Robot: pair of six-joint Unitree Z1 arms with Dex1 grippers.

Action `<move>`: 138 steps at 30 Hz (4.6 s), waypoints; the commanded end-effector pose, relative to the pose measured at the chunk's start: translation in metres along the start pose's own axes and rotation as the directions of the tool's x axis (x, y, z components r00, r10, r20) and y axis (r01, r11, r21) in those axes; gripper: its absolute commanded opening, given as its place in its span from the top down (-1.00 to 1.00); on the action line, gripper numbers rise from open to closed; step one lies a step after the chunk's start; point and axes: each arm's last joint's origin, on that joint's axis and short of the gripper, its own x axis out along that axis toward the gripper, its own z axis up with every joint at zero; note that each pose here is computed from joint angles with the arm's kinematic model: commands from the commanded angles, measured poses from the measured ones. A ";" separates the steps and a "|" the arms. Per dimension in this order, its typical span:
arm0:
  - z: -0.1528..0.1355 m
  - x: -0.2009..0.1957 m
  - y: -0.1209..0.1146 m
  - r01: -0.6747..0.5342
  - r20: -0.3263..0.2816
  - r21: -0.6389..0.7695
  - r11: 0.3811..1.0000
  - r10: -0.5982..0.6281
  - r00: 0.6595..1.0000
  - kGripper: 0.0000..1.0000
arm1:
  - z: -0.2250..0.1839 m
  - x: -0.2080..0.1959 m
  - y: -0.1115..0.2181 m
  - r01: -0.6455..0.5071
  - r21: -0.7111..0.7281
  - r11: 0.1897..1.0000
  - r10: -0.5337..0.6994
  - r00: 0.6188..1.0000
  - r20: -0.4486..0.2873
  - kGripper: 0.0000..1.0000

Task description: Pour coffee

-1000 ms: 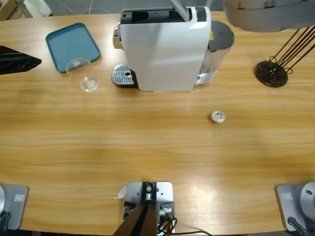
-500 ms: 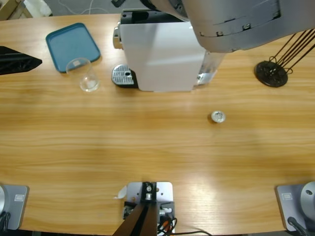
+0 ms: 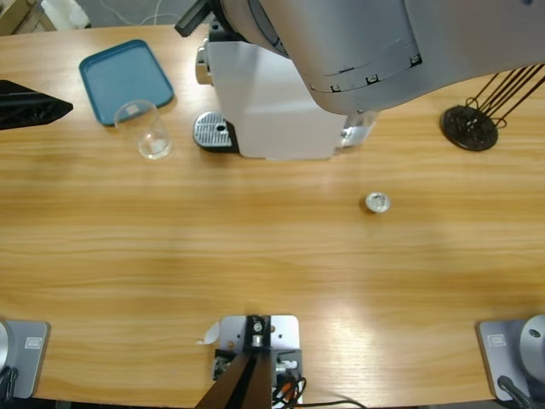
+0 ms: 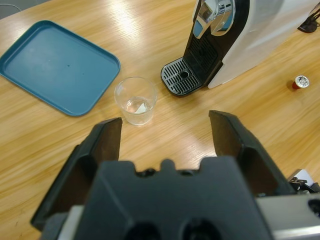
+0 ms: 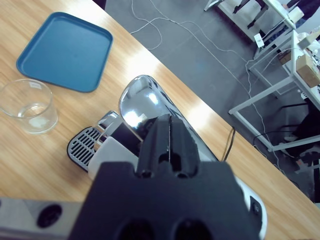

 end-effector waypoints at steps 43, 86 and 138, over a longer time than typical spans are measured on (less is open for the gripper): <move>-0.007 -0.002 -0.001 0.015 -0.036 0.006 1.000 -0.015 0.999 -0.49 | -0.080 0.080 0.050 -0.096 -0.036 0.995 0.084 0.965 -0.247 1.00; -0.008 -0.009 -0.002 0.036 -0.039 0.003 0.999 -0.035 0.999 -0.83 | -0.066 -0.132 -0.142 -0.213 0.305 0.928 0.261 0.957 -0.126 -1.00; -0.083 0.144 0.025 -0.087 -0.178 -0.013 0.996 0.083 0.980 -0.86 | -0.220 -0.155 -0.136 -0.150 0.513 0.845 0.300 0.928 -0.222 -1.00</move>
